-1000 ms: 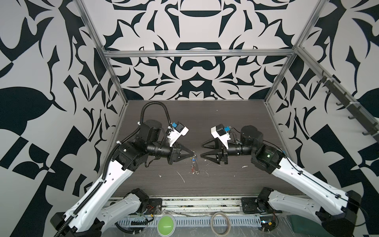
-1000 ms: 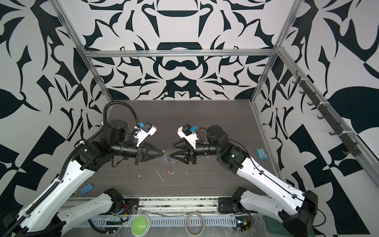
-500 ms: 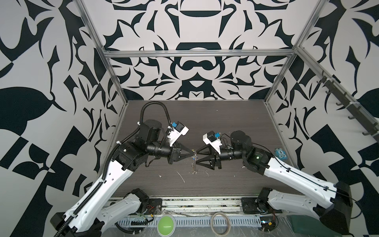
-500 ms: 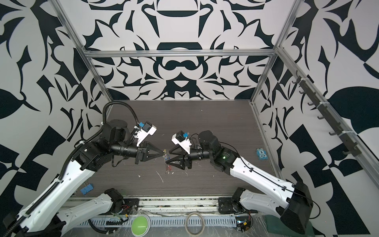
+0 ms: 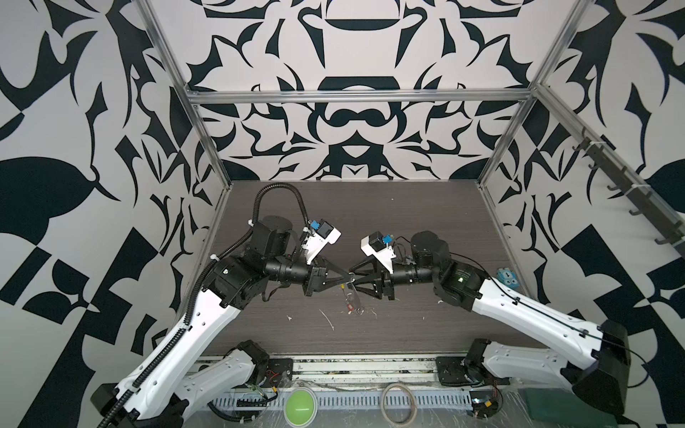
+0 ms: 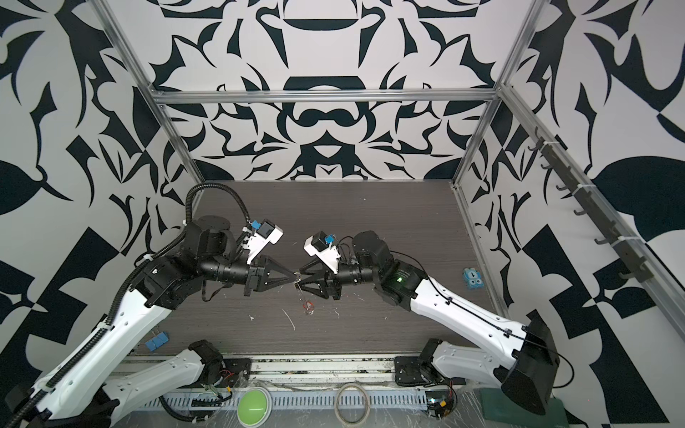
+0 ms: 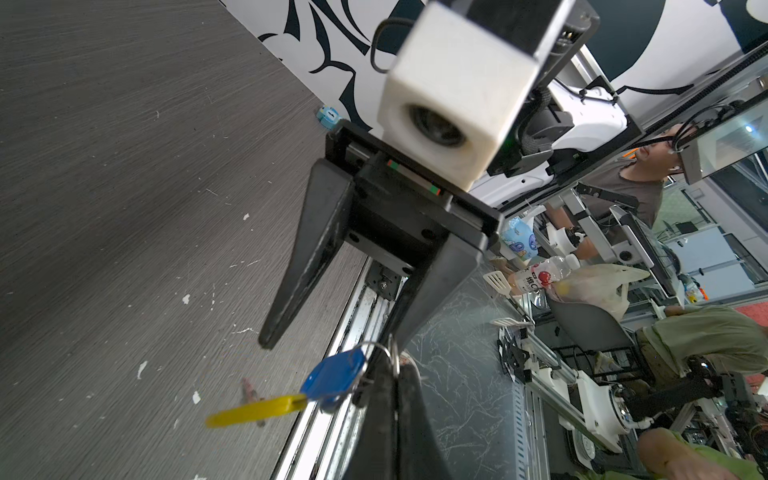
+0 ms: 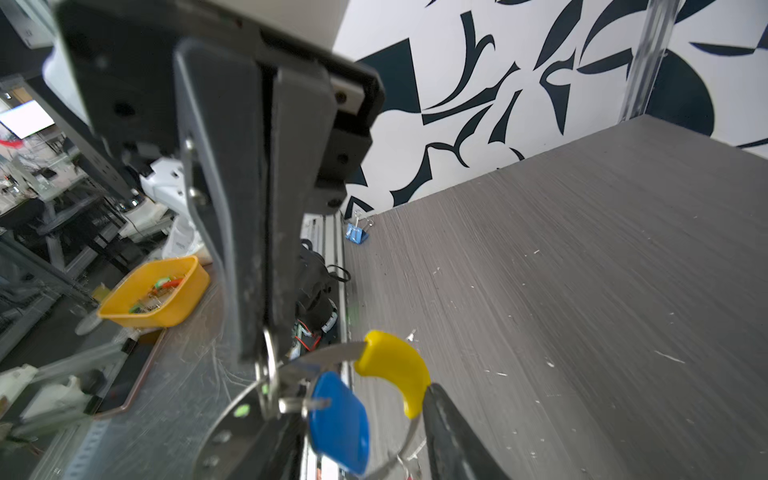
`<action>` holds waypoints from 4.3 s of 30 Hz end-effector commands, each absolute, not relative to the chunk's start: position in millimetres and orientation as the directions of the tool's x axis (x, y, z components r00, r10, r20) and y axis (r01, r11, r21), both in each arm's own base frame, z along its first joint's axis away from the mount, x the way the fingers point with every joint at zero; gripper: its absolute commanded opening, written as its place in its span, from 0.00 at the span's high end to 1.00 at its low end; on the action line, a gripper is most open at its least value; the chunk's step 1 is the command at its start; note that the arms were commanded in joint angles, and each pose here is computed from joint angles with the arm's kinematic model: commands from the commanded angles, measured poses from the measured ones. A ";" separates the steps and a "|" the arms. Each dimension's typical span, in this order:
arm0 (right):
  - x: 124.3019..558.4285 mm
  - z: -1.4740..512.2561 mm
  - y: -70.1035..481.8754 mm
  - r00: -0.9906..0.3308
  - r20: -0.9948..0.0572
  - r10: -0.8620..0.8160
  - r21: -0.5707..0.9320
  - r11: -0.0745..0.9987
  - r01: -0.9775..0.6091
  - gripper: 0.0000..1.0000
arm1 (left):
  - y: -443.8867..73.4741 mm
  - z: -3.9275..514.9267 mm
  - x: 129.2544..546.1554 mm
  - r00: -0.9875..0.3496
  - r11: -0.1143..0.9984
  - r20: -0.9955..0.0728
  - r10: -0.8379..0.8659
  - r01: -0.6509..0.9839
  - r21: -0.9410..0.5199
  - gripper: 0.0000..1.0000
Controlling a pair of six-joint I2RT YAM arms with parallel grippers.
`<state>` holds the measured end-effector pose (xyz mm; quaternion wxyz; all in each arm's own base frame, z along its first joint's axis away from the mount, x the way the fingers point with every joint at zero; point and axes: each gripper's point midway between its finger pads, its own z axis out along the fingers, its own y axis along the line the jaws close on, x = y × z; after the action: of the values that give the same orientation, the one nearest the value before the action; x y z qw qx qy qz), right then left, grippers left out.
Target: Remove the keys from the keyring
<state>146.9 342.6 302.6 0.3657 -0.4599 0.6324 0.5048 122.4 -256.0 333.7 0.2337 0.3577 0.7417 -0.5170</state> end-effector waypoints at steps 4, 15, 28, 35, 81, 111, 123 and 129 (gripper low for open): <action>139.9 329.9 346.9 -0.255 -0.952 -0.172 0.256 0.018 -0.967 0.67 | -255.1 345.9 120.3 -0.602 0.190 -0.753 0.264 0.798 -0.572 1.00; 136.6 328.0 343.0 -0.244 -0.953 -0.182 0.242 0.032 -0.970 0.96 | -249.1 352.7 129.4 -0.577 0.251 -0.792 0.201 0.812 -0.528 1.00; 130.5 347.9 362.4 -0.195 -0.971 -0.140 0.203 -0.050 -0.978 1.00 | -245.4 367.5 150.5 -0.481 0.307 -0.876 -0.011 0.832 -0.461 1.00; 125.8 355.9 378.2 -0.176 -0.976 -0.125 0.188 -0.092 -0.978 1.00 | -251.7 374.1 151.8 -0.413 0.262 -0.904 -0.112 0.865 -0.427 1.00; 112.6 369.7 380.9 -0.251 -0.968 0.015 0.243 -0.204 -0.948 1.00 | -224.1 411.3 148.6 -0.220 0.127 -0.802 -0.556 0.930 -0.344 1.00; 123.7 390.6 325.2 -0.131 -0.989 0.065 0.137 0.096 -0.986 0.53 | -219.7 411.8 135.9 -0.204 0.146 -0.838 -0.506 0.937 -0.317 1.00; 143.1 418.9 338.1 -0.118 -0.982 0.150 0.139 0.137 -0.981 0.53 | -224.8 411.2 131.3 -0.224 0.111 -0.847 -0.481 0.943 -0.313 1.00; 142.3 430.3 333.6 -0.105 -0.972 0.211 0.136 0.136 -0.981 0.55 | -224.5 409.5 131.2 -0.227 0.112 -0.848 -0.479 0.942 -0.316 1.00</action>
<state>148.8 343.7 383.2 0.5051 -0.3961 0.5665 0.5168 138.8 -231.0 388.6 0.5553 0.2365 0.5062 -0.6159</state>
